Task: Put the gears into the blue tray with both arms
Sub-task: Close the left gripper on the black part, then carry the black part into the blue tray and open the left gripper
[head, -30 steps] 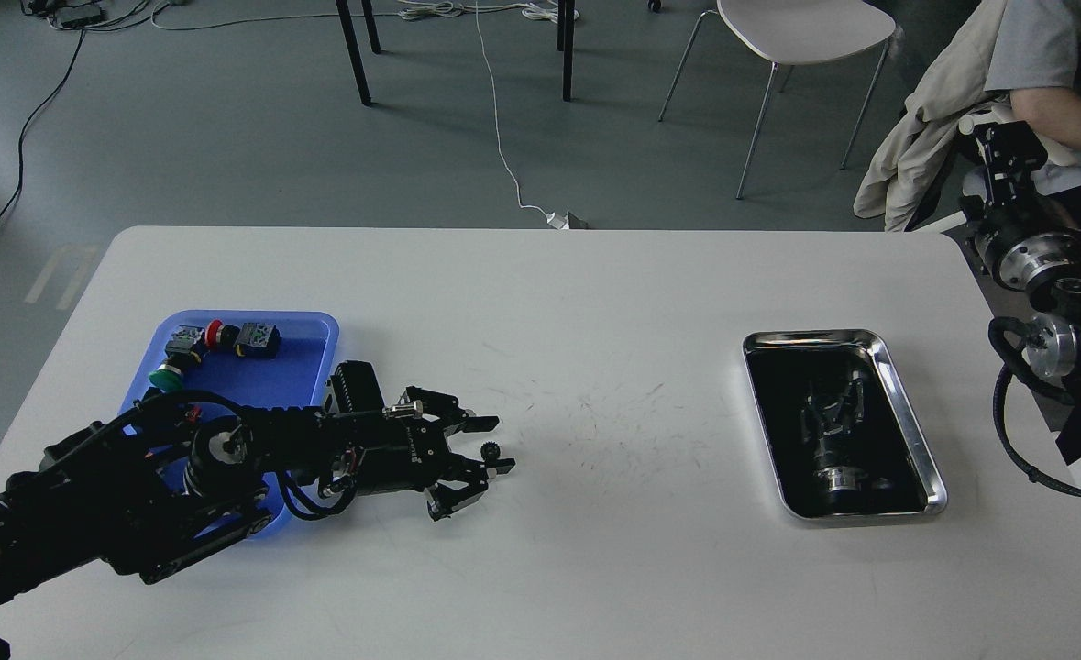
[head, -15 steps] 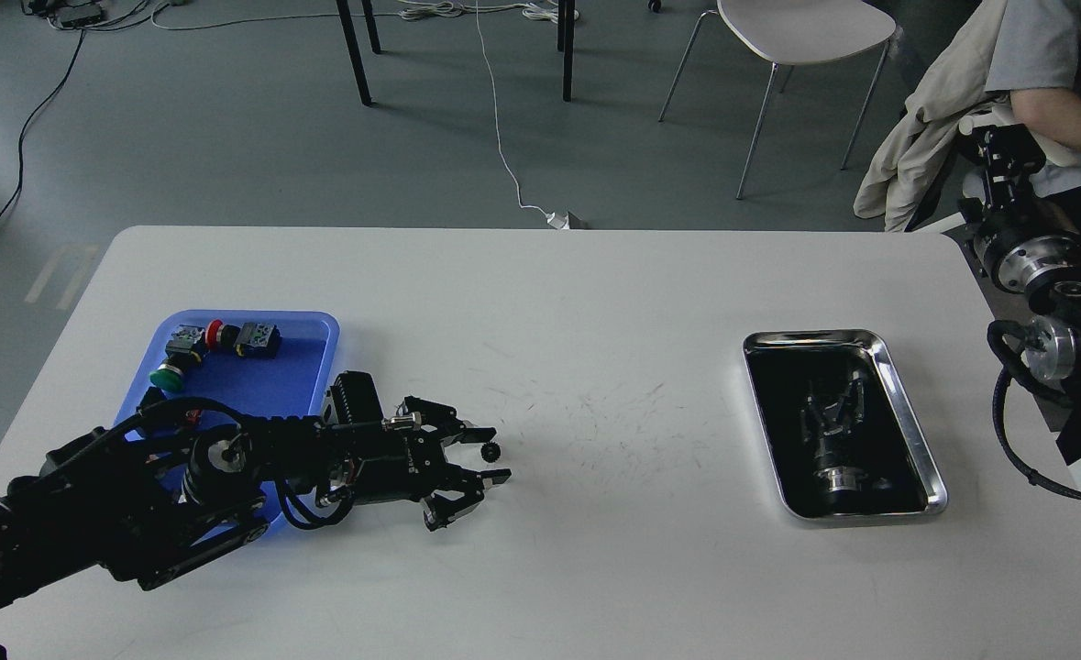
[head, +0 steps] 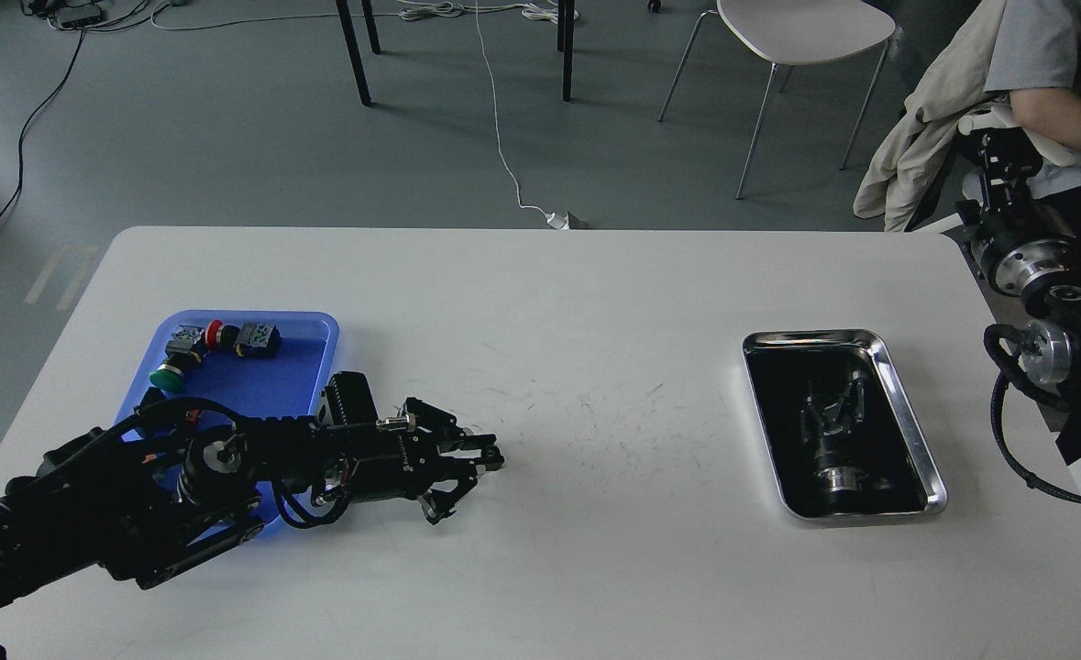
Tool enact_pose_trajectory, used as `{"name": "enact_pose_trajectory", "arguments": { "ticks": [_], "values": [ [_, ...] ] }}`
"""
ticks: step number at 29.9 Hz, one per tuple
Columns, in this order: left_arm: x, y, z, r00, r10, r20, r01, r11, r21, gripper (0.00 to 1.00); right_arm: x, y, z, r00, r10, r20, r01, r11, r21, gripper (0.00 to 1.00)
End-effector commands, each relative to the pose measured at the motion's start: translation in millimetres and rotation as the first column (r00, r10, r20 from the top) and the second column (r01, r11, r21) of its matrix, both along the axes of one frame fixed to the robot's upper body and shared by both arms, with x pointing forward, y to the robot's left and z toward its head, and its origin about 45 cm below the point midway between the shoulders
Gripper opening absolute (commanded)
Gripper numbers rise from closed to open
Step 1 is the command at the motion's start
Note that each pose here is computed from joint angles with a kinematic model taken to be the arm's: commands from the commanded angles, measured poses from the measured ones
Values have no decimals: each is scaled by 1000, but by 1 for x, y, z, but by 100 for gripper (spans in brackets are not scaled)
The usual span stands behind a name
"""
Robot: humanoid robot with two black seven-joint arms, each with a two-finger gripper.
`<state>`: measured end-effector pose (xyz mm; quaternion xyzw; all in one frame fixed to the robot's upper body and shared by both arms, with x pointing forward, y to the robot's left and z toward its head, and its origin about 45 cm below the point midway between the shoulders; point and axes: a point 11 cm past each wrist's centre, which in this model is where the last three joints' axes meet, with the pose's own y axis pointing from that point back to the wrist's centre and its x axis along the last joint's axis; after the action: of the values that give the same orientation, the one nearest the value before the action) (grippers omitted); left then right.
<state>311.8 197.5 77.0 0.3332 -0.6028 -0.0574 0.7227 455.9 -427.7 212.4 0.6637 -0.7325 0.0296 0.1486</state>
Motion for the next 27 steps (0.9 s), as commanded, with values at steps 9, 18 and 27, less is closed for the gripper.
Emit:
{"name": "enact_pose_trajectory", "arguments": {
  "ticks": [9,18,27],
  "values": [
    [2,11,4,1000,9,7,-10,1000,13,5,-3,-1,-5,1000,-2,-5,2,1000,-1,94],
    [23,65,38,995,54,85,-61,995,83,5,-4,-3,-10,1000,-14,-11,14,1000,-3,94],
    [35,134,66,980,133,151,-160,970,181,5,-2,5,-12,1000,0,-2,0,1000,6,94]
  ]
}}
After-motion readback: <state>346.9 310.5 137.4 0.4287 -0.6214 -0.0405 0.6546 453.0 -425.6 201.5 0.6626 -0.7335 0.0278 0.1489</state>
